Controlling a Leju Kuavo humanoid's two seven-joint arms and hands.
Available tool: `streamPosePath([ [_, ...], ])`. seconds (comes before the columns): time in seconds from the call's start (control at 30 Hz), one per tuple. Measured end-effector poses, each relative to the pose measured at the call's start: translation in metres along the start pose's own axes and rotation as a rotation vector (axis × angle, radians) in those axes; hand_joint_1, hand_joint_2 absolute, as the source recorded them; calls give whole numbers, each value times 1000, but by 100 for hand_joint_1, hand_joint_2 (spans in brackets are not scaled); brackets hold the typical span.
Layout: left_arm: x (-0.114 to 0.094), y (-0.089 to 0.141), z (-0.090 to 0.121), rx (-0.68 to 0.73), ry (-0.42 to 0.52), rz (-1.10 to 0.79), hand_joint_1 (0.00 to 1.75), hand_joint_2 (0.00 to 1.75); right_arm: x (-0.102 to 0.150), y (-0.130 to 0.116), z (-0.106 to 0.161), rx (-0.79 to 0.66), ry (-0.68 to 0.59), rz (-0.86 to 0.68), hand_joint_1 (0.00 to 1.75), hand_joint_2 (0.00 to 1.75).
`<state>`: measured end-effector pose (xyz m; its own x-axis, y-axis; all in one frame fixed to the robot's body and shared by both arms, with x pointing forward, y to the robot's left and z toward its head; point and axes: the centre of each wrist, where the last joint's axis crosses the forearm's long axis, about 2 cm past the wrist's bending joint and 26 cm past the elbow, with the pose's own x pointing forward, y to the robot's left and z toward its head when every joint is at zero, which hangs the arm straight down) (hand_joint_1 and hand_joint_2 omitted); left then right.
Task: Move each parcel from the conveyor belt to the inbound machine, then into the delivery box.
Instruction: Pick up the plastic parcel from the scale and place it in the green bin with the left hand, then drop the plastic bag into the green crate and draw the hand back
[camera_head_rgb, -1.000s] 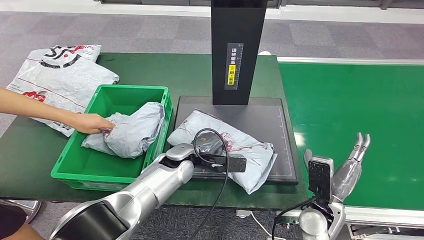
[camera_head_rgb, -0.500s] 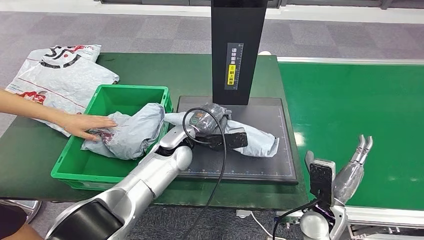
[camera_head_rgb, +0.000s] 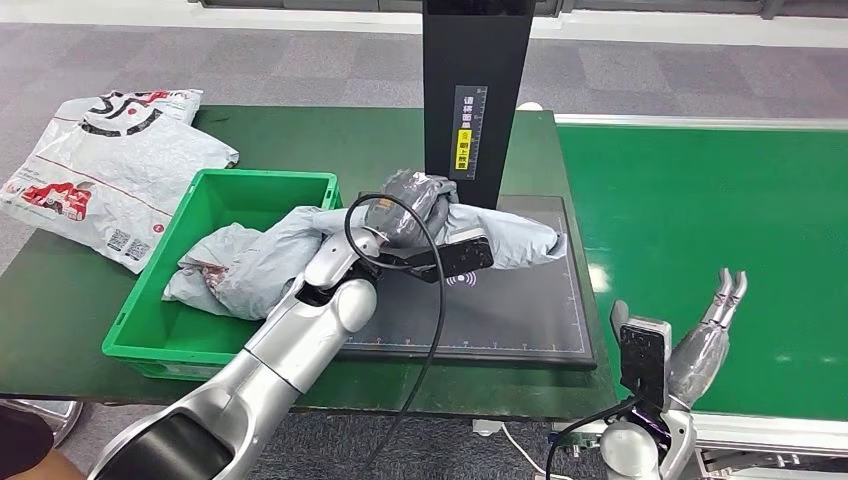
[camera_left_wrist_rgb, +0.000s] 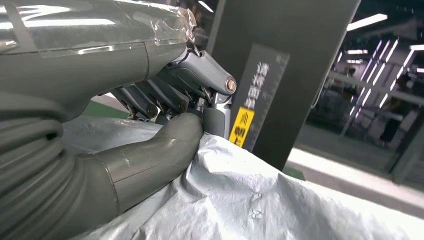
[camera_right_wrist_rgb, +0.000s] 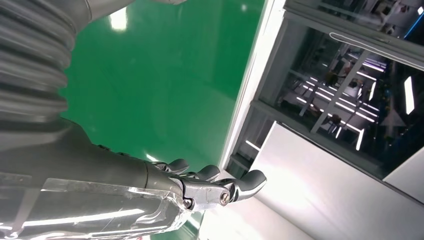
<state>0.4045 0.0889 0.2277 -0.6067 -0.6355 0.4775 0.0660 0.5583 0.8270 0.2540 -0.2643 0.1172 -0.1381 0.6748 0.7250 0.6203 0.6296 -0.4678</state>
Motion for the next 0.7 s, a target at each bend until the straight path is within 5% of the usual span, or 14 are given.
streamPosePath([
  [0.4, -1, 31, -1, 136, 2, 13, 175, 175, -3, -2, 2, -2, 7, 13, 0, 175],
  [0.7, -31, 77, 10, 337, 81, -63, 175, 175, -8, -7, 9, 0, 22, 29, 0, 175],
])
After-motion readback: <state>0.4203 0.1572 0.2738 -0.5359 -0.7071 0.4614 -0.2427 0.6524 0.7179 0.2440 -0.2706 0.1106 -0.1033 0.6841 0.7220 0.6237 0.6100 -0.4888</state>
